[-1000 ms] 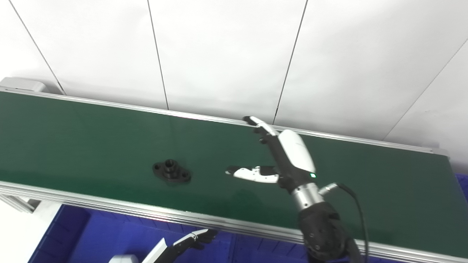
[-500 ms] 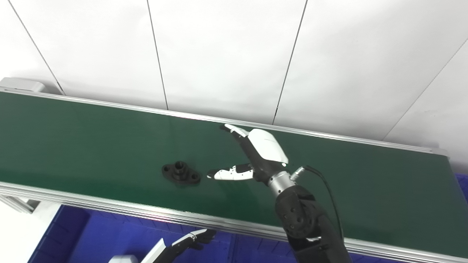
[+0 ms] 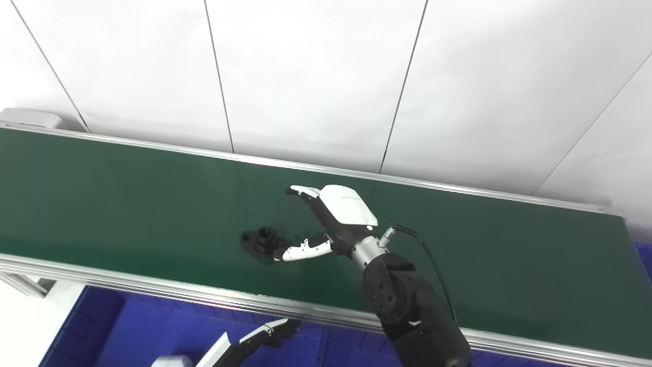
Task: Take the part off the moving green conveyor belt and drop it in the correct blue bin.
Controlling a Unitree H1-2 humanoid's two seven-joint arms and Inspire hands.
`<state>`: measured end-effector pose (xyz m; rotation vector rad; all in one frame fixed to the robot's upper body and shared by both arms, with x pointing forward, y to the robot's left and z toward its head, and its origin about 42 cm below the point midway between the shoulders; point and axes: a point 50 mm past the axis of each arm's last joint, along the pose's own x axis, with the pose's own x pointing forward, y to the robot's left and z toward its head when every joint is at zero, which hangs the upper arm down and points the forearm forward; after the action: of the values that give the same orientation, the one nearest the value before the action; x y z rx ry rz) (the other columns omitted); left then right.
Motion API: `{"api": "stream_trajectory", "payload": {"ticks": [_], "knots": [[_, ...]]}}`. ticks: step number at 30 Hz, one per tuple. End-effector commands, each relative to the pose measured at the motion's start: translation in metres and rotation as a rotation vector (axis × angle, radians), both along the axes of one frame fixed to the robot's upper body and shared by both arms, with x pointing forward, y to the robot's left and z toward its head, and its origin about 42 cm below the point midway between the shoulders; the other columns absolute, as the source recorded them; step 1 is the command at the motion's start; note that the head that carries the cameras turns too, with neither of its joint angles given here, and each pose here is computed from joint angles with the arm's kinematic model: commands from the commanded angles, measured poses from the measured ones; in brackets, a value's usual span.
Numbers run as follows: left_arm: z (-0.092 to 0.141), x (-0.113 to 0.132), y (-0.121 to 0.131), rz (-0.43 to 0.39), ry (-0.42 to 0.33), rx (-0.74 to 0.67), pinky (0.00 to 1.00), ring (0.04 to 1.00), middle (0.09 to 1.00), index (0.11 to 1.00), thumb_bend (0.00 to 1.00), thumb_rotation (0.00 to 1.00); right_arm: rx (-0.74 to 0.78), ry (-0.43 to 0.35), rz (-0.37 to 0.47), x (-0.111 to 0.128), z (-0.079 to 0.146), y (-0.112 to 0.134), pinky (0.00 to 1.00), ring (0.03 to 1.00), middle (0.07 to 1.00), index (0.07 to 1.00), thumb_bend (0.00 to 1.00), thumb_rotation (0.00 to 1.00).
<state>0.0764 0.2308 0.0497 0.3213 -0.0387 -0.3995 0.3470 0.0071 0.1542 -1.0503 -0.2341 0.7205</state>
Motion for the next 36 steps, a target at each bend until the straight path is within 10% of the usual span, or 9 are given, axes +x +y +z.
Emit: {"api": "stream_trajectory", "payload": {"ticks": [1, 25, 33, 36], "knots": [[0.009, -0.001, 0.002, -0.007, -0.039, -0.019, 0.77, 0.823, 0.846, 0.853, 0.77, 0.65, 0.024, -0.065, 0.018, 0.004, 0.022, 0.017, 0.83, 0.859, 0.877, 0.874, 0.84, 0.45], [0.012, -0.002, 0.000, -0.009, -0.042, -0.031, 0.79, 0.840, 0.858, 0.863, 0.76, 0.67, -0.209, -0.016, 0.046, 0.003, -0.044, 0.004, 0.79, 0.819, 0.842, 0.853, 0.85, 0.28], [0.014, -0.002, -0.004, -0.016, -0.050, -0.040, 0.80, 0.847, 0.865, 0.873, 0.74, 0.67, -0.259, -0.001, 0.036, -0.001, -0.057, -0.015, 0.57, 0.674, 0.731, 0.780, 0.77, 0.22], [0.015, -0.002, -0.005, -0.014, -0.048, -0.050, 0.81, 0.849, 0.868, 0.871, 0.74, 0.66, -0.260, -0.008, 0.042, -0.004, -0.060, -0.020, 0.34, 0.427, 0.503, 0.546, 0.55, 0.04]]}}
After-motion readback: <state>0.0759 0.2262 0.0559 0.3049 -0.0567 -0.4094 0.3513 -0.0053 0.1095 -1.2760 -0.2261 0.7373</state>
